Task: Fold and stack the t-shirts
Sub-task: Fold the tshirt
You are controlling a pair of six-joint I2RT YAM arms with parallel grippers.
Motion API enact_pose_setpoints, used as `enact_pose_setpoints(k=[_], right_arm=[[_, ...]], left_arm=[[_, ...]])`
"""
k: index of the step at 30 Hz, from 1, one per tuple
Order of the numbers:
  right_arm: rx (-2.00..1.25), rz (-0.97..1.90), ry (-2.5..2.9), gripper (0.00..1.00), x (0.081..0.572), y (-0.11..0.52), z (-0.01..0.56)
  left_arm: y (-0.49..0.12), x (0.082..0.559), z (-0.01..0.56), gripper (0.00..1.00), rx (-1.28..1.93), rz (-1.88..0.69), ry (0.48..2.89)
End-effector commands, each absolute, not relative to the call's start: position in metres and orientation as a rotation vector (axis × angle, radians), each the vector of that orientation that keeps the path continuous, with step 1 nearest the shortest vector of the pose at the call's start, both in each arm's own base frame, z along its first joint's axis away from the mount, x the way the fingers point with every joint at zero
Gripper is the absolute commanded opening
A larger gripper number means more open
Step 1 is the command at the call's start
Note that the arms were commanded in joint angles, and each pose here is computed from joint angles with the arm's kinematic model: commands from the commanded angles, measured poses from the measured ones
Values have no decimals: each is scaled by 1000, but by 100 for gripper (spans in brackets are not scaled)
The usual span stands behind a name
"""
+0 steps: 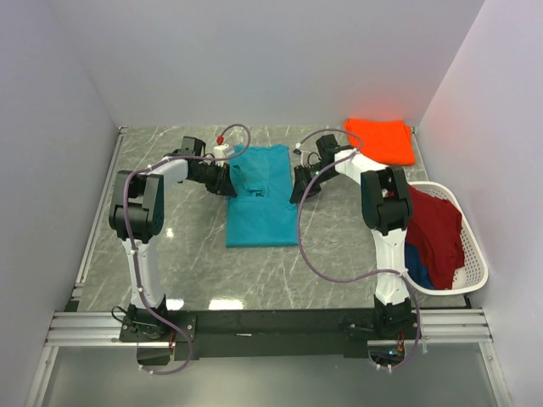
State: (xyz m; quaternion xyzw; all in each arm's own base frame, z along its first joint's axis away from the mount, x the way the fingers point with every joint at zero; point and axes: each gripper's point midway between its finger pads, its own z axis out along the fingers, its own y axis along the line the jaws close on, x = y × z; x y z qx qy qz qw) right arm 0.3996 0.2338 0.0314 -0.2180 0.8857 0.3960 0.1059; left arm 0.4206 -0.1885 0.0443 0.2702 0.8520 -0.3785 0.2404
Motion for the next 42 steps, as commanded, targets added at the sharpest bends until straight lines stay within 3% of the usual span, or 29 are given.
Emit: enact_pose_setpoints(k=[1,9,21,42], right_arm=[[-698,1166,2552,13,407,244,47],[-767,1166,2514,0,408,253,59],[-799,1127,2461,0,417,257,73],[-687,981,2545,0,449,252,44]], left_arm=[[-190,417,51,15,734,-1058,2312],[-187,412,61,1,733,-1040,2298],[-172,415,82,1,729,-964,2258],[-162,452,51,2,657,-903,2320]])
